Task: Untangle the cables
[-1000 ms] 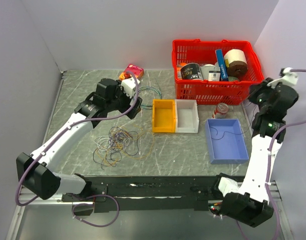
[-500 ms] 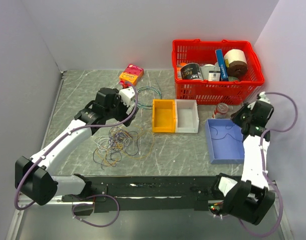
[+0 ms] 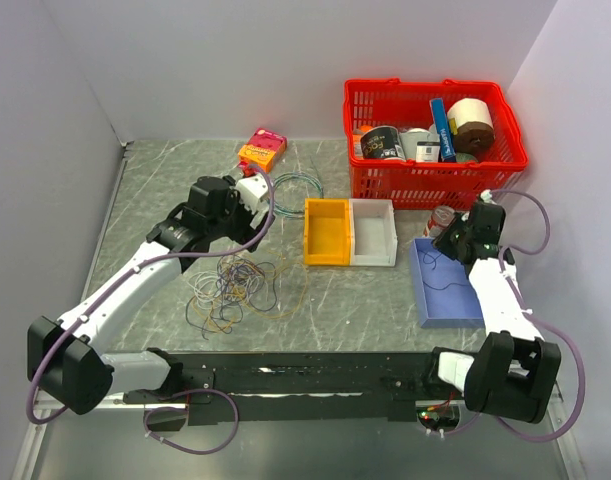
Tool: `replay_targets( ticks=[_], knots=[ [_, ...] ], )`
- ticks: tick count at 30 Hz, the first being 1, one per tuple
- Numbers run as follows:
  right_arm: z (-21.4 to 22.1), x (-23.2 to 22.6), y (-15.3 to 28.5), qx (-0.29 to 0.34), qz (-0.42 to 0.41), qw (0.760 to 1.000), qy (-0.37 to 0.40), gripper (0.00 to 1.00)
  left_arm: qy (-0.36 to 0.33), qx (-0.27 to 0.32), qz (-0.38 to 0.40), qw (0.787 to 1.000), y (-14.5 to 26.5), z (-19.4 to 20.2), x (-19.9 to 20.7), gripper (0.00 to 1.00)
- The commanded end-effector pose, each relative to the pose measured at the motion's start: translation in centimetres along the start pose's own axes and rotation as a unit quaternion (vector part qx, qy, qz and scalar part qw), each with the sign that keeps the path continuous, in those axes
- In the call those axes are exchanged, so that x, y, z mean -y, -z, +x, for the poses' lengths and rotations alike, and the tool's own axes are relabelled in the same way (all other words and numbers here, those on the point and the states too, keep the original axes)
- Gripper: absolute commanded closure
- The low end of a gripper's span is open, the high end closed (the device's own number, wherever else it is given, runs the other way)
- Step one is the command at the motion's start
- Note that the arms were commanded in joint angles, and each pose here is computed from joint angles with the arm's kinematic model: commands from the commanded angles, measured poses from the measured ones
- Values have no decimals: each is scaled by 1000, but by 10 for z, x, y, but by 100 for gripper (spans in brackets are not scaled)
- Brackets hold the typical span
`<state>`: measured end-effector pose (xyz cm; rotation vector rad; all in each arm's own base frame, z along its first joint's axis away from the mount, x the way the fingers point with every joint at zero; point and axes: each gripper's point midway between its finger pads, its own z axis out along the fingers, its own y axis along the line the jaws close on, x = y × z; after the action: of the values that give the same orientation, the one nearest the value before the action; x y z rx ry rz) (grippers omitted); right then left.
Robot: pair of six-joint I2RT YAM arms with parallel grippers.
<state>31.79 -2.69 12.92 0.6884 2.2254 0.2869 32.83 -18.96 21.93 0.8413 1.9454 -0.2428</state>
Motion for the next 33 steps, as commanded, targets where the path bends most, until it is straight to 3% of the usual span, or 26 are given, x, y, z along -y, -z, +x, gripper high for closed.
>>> replay_targets(
  ticks=[1,6,7,8,9,11,14,18,23,27,30,33],
  knots=[
    [-13,15,-1,44,28,998,-33,100,-13,21,-16,1000,6,-9,-7,4],
    [-6,36,-5,32,60,996,-57,100,-7,18,-12,1000,4,-8,-5,4],
    [-5,41,-3,33,68,995,-64,93,-6,17,-12,1000,3,-8,-5,4],
    [-7,45,-2,40,79,994,-66,64,-6,16,-10,1000,3,-7,-5,4],
    [-8,47,0,46,83,993,-66,47,-6,16,-10,1000,3,-6,-4,4],
    [-13,46,6,58,82,993,-60,22,-6,12,-9,1000,2,-4,-4,4],
    [-26,39,17,76,76,993,-42,1,-8,4,-5,1000,1,0,-3,4],
    [-47,17,36,110,53,993,-4,0,-7,-15,-3,1000,0,11,-3,4],
    [-66,-42,63,167,-16,979,112,0,-3,-65,20,998,4,43,-3,4],
    [-60,-75,69,139,-66,974,165,0,-8,-111,45,993,12,76,-1,4],
    [-36,-124,79,105,-175,950,236,0,-10,-143,62,988,20,98,0,4],
    [-3,-171,98,94,-279,904,311,0,1,-159,84,984,32,109,-2,2]
  ],
)
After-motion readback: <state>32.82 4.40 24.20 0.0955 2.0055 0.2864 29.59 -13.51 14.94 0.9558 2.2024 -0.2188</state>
